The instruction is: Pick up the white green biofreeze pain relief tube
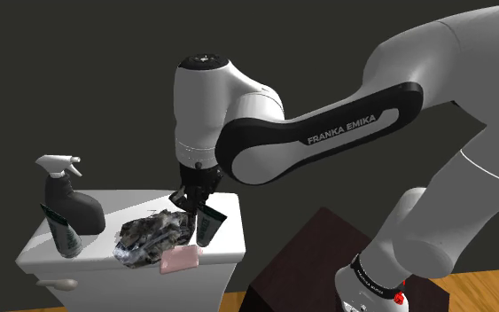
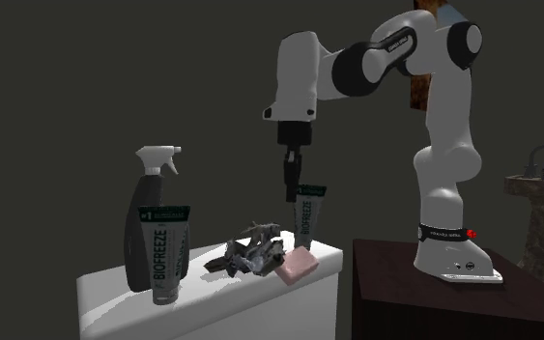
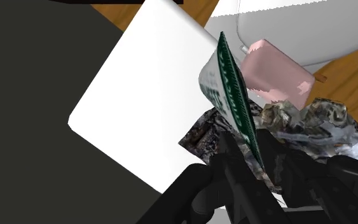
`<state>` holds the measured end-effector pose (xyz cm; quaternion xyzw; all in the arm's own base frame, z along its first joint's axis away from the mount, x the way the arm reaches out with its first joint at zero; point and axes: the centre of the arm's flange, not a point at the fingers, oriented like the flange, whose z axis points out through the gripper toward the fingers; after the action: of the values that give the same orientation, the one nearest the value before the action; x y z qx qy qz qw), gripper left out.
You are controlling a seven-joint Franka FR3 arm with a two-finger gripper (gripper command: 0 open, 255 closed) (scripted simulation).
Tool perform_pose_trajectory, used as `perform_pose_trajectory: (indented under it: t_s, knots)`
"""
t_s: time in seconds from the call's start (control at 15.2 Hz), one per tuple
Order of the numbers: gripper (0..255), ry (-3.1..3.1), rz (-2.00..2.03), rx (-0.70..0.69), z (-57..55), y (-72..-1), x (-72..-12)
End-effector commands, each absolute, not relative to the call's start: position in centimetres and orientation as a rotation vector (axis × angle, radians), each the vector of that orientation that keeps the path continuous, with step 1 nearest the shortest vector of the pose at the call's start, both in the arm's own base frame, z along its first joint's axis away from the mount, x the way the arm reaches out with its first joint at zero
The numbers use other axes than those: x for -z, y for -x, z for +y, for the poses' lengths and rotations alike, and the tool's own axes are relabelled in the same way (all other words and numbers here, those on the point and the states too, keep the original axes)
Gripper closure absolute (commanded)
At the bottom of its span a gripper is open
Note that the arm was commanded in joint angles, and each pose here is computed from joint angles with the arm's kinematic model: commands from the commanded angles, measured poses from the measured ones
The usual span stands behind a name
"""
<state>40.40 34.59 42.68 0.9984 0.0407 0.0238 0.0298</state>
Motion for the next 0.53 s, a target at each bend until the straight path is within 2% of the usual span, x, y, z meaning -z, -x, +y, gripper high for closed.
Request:
perform_pose_trajectory:
  t_s: [0.0, 0.46]
  knots:
    - [255, -3.078, 0.126, -0.074, 34.6, -40.4, -43.7]
    - [255, -3.078, 0.126, -0.074, 34.6, -40.4, -47.4]
